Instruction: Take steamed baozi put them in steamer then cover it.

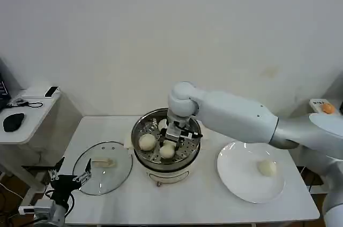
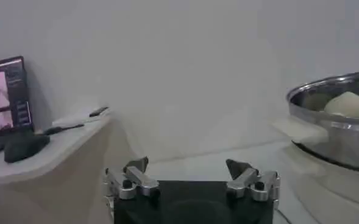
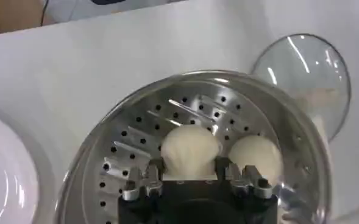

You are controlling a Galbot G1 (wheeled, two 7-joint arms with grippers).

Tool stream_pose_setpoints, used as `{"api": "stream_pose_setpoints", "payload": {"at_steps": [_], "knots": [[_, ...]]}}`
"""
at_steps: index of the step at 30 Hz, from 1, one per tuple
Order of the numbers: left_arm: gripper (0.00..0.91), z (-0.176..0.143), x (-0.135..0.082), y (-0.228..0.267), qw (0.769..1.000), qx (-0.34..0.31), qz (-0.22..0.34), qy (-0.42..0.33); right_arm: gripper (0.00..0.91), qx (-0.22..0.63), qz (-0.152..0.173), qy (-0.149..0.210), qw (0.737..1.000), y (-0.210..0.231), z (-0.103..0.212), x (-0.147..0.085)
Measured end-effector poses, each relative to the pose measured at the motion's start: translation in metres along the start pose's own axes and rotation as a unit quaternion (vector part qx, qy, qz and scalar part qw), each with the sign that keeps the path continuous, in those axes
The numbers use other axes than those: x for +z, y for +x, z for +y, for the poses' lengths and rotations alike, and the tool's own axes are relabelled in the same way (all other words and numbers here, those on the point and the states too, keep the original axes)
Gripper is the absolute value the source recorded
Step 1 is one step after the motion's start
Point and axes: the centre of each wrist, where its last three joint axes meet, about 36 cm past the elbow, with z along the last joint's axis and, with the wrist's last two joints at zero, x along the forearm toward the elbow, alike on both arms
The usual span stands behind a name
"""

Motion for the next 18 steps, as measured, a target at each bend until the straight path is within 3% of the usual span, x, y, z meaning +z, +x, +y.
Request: {"api": "stream_pose_setpoints", "payload": {"at_steps": [13,14,18], "knots": [[0.907,0.0,0.003,-0.005,1.0,-0.001,0.001,0.004,0.574,-0.003,-0.006,0.023,1.0,-0.007,0.0,-0.014],[0.907,0.001,0.004,-0.005,1.0,-0.002,0.002,0.004,0.907,-0.003,-0.006,0.025,1.0,-0.007,-0.001,-0.015],[0.907,0.001,0.005,-0.006,1.0,-0.002,0.003,0.004,0.907,-0.001,-0.003,0.027,1.0,-0.007,-0.002,-0.016]]}}
